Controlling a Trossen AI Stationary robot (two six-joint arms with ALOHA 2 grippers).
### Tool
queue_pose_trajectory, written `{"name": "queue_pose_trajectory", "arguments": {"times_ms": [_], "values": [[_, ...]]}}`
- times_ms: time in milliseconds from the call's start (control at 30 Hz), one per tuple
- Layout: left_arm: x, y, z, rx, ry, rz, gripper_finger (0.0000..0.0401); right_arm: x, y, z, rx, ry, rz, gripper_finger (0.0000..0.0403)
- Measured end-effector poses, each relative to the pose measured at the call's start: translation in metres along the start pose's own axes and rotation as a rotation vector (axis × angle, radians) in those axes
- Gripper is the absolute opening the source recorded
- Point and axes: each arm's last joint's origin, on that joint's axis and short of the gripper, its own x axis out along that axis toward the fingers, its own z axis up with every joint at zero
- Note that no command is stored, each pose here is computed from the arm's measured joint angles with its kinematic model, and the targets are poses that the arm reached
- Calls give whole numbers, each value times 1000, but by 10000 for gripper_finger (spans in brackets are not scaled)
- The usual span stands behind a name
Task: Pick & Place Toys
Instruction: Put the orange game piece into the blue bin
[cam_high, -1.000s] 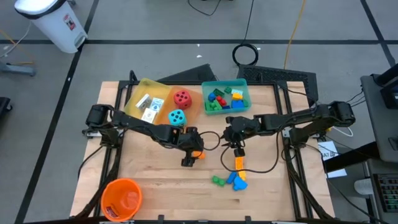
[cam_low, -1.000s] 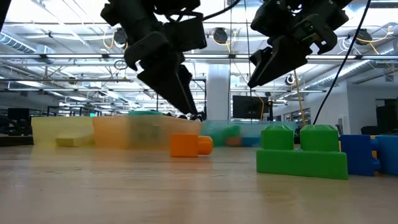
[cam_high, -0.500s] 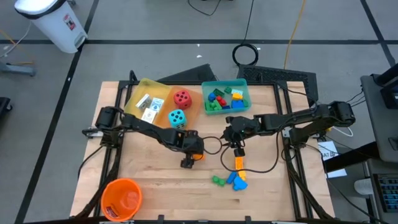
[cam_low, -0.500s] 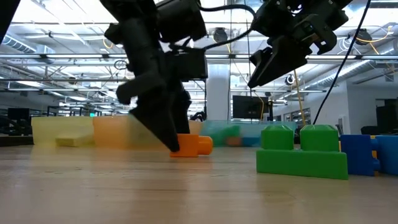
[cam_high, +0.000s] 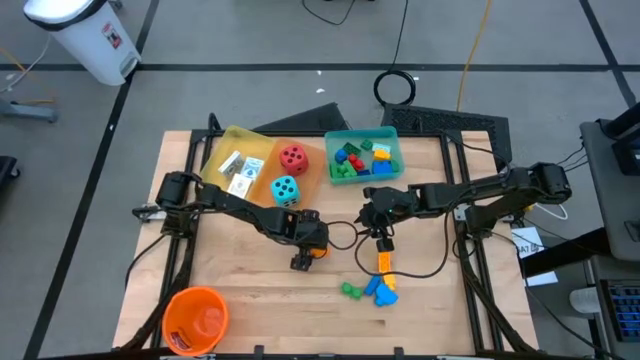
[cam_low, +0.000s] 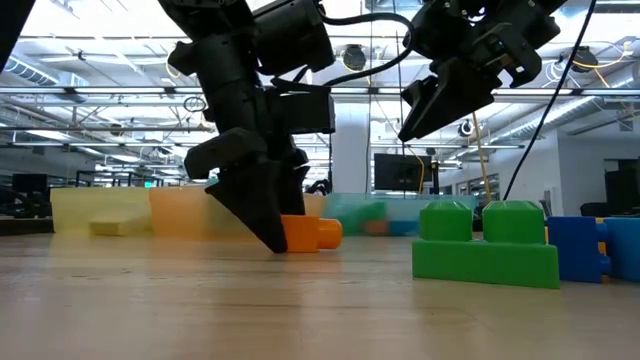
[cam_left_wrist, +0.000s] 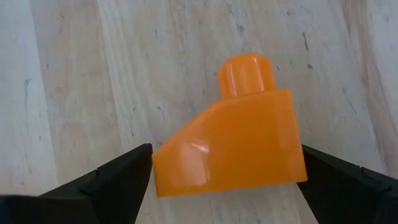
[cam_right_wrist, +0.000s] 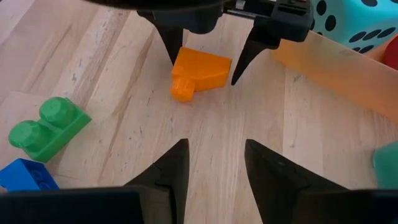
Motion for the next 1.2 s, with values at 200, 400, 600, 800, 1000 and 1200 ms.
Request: {"name": "queue_pose_trajectory", "arguments": {"times_ms": [200,400,600,800,1000,1200], "values": [[1,0,1,-10,-13,-22,309,0,0,-1,4,6,1,130],[1,0,2,-29,-23,-21,288,0,0,-1,4,8,1,130],[-6,3,6,-84,2,35,288,-2,1,-3,8,37,5,130],[-51,18,42,-95,-91,103,296,-24,1,-3,13,41,-75,130],[-84,56,71,-70,-195,251,289,-55,0,-6,103,36,-224,130],[-98,120,74,-88,-293,397,292,-75,3,-14,168,15,-237,130]]}}
